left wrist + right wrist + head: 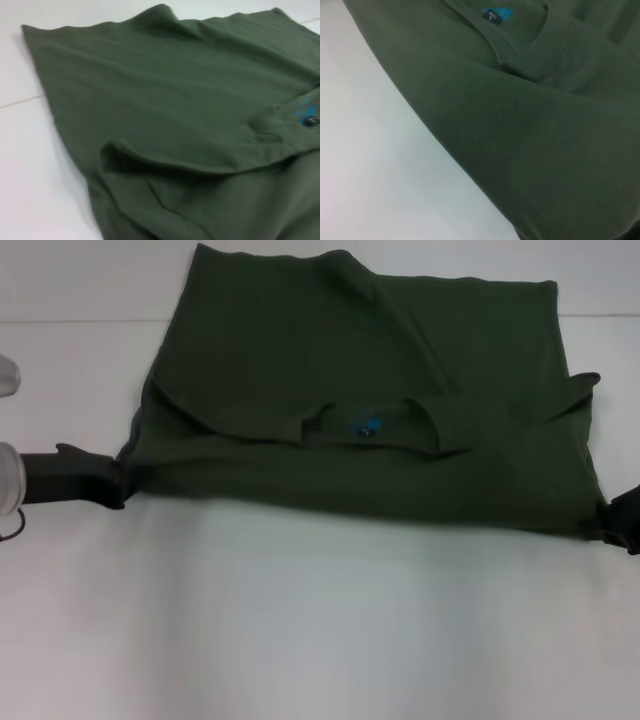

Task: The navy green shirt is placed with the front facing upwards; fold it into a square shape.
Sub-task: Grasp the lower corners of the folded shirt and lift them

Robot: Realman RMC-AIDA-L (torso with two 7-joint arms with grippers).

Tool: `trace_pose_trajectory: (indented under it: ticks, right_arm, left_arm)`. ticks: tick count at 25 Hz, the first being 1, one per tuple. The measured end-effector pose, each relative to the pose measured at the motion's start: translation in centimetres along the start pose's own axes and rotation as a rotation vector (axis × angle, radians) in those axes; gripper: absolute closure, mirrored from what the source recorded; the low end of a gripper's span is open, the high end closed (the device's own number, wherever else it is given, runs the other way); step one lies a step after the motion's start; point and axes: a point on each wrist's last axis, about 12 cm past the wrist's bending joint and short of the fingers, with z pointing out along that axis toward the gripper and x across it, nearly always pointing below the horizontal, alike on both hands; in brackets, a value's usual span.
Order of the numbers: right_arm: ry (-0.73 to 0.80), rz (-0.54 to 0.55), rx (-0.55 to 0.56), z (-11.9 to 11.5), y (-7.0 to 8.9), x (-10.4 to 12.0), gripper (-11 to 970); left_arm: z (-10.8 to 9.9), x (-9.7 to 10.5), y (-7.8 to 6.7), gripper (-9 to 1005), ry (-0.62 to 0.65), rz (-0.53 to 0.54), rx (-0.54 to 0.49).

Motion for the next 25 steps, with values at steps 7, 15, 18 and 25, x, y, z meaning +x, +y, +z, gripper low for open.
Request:
trace_pose_trajectory:
  ticks: [7, 15, 18, 25]
  right_arm:
    - [0.021, -0.047, -0.076, -1.0, 0.9, 0.3, 895]
    - [0.053, -0.095, -0.173, -2.3, 2.6, -0.1, 899]
    - [0.073, -0.100, -0.217, -2.5, 3.3, -0.1, 901]
    - [0.147, -0.066, -0.267, -2.1, 4.3, 0.7, 900]
  left_arm:
    - [-2.3, 0.6, -1.1, 940, 0.075, -0.021, 0.080]
    - [-4.3, 2.2, -1.8, 941, 0.197, -0.066, 0.131]
    - [-5.0, 2.6, -1.8, 941, 0.240, -0.087, 0.134]
    - [-6.0, 3.4, -2.1, 940, 0.331, -0.119, 0.168]
